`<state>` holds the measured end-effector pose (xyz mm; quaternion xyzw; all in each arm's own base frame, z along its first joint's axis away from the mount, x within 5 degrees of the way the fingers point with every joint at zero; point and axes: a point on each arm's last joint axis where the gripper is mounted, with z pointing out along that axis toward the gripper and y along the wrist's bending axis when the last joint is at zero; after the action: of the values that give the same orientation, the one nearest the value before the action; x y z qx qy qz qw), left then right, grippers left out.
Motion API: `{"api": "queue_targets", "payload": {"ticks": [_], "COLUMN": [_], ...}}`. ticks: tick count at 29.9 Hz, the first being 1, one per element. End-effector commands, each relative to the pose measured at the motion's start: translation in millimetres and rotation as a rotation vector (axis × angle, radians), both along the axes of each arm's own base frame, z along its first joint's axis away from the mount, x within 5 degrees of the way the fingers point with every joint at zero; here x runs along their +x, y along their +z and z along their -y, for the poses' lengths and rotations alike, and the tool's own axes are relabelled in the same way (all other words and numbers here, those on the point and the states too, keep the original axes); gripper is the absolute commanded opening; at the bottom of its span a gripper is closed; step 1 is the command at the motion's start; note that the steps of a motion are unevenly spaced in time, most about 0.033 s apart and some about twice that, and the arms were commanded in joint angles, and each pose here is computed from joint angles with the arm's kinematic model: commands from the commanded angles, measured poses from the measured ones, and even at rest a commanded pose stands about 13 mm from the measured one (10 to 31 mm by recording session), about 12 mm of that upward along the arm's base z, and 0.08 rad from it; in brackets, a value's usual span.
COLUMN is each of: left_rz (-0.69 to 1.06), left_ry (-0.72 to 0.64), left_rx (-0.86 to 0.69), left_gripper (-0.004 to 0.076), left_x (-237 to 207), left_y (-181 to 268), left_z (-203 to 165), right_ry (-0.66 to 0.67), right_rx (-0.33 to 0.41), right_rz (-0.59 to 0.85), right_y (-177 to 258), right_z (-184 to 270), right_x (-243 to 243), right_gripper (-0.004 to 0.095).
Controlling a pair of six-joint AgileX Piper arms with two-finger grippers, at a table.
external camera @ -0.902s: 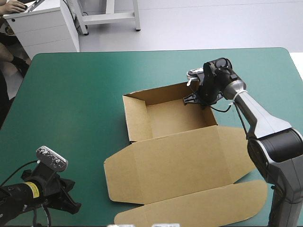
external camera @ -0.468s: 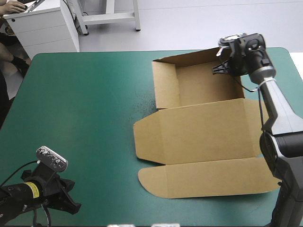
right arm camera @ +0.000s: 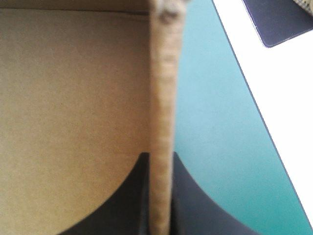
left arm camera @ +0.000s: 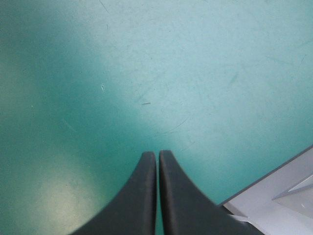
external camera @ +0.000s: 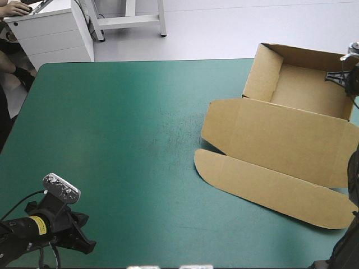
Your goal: Fold the box
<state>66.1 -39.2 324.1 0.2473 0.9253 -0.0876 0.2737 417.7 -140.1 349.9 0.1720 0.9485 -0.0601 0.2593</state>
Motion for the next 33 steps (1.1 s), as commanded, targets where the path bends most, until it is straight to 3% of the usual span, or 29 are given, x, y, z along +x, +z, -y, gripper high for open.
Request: {"api": "queue_targets", "payload": {"ticks": [1, 5, 8, 10, 15, 18, 22, 25, 31, 32, 33], "left_rz": [0.002, 0.002, 0.0, -0.001, -0.001, -0.001, -0.001, 0.0, 0.028, 0.036, 0.04], "left_ry": [0.004, 0.004, 0.002, 0.002, 0.002, 0.002, 0.002, 0.002, 0.004, 0.005, 0.003], "left_rx": [-0.015, -0.015, -0.02, -0.021, -0.021, -0.021, -0.021, -0.02, -0.035, -0.039, -0.04], "left_gripper": [-0.0008, -0.0008, -0.0008, -0.0008, -0.0008, -0.0008, -0.0008, -0.0008, -0.0008, -0.0008, -0.0008], "left_x": [-1, -1, -1, -1, -1, -1, -1, -1, 1, 2, 2], "left_y": [6, 6, 6, 6, 6, 6, 6, 6, 8, 8, 8], "left_z": [1, 1, 1, 1, 1, 1, 1, 1, 2, 2, 2], "right_ry": [-0.044, -0.06, -0.065, -0.051, -0.042, -0.042, -0.039, -0.015, 0.086, 0.124, 0.153], "right_rx": [0.04, 0.037, 0.035, 0.023, 0.008, -0.001, -0.001, 0.019, 0.094, 0.121, 0.137], "right_rz": [0.126, 0.092, 0.094, 0.099, 0.121, 0.144, 0.171, 0.209, 0.297, 0.286, 0.28], "right_y": [28, 20, 18, 18, 19, 26, 38, 52, 80, 81, 82], "right_z": [19, 30, 34, 34, 35, 35, 32, 26, 6, 1, -3], "right_x": [-15, -16, -16, -15, -13, -14, -17, -22, -35, -37, -39], "right_gripper": [-0.002, 0.0008, 0.0111, 0.0218, 0.0643, 0.0781, 0.0757, 0.0684, 0.0352, 0.0246, 0.02]}}
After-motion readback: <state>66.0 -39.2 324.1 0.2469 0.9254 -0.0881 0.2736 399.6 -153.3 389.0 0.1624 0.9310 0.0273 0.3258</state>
